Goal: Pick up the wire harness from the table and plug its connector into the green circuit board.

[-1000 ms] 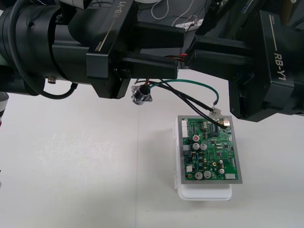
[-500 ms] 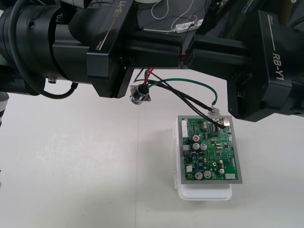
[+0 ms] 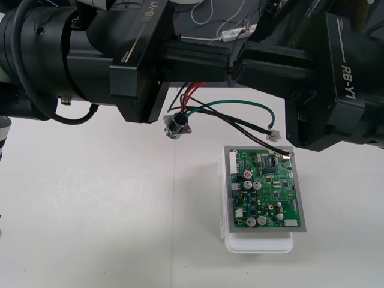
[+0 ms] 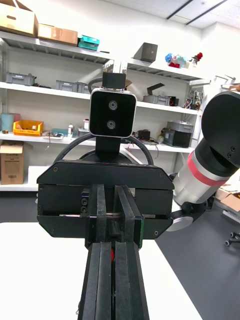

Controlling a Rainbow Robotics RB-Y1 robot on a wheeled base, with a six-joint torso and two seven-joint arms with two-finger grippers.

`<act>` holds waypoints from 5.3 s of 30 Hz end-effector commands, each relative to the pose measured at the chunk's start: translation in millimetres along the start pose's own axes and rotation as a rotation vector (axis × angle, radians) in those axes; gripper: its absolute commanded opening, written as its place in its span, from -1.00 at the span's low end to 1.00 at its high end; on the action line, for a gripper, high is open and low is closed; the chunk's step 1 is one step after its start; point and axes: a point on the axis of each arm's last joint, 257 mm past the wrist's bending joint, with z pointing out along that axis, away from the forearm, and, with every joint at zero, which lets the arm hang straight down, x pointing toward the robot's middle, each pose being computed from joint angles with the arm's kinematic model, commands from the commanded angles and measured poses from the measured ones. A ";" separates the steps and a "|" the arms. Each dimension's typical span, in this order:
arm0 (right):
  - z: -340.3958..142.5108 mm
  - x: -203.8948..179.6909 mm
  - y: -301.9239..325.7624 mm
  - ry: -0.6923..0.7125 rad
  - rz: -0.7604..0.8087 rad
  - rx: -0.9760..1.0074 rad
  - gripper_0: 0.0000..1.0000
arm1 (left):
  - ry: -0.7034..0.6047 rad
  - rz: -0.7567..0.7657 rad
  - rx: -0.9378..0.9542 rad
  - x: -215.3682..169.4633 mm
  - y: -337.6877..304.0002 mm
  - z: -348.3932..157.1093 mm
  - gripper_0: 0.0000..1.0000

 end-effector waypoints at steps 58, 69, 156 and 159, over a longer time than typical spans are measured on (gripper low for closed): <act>-154.5 167.7 1.7 0.876 -0.077 -0.220 1.00 | -0.090 -0.047 -0.079 137.7 -15.2 -136.4 -1.00; -191.2 196.7 -35.5 1.067 -0.173 -0.120 1.00 | -0.044 0.056 -0.194 188.9 -12.6 -162.4 -1.00; -277.5 348.4 -7.8 1.509 -0.129 -0.151 1.00 | -0.093 -0.022 -0.027 307.6 -6.0 -9.8 -1.00; -275.0 348.8 -7.0 1.502 -0.128 -0.153 1.00 | -0.093 -0.022 -0.027 307.6 -6.0 -9.8 -1.00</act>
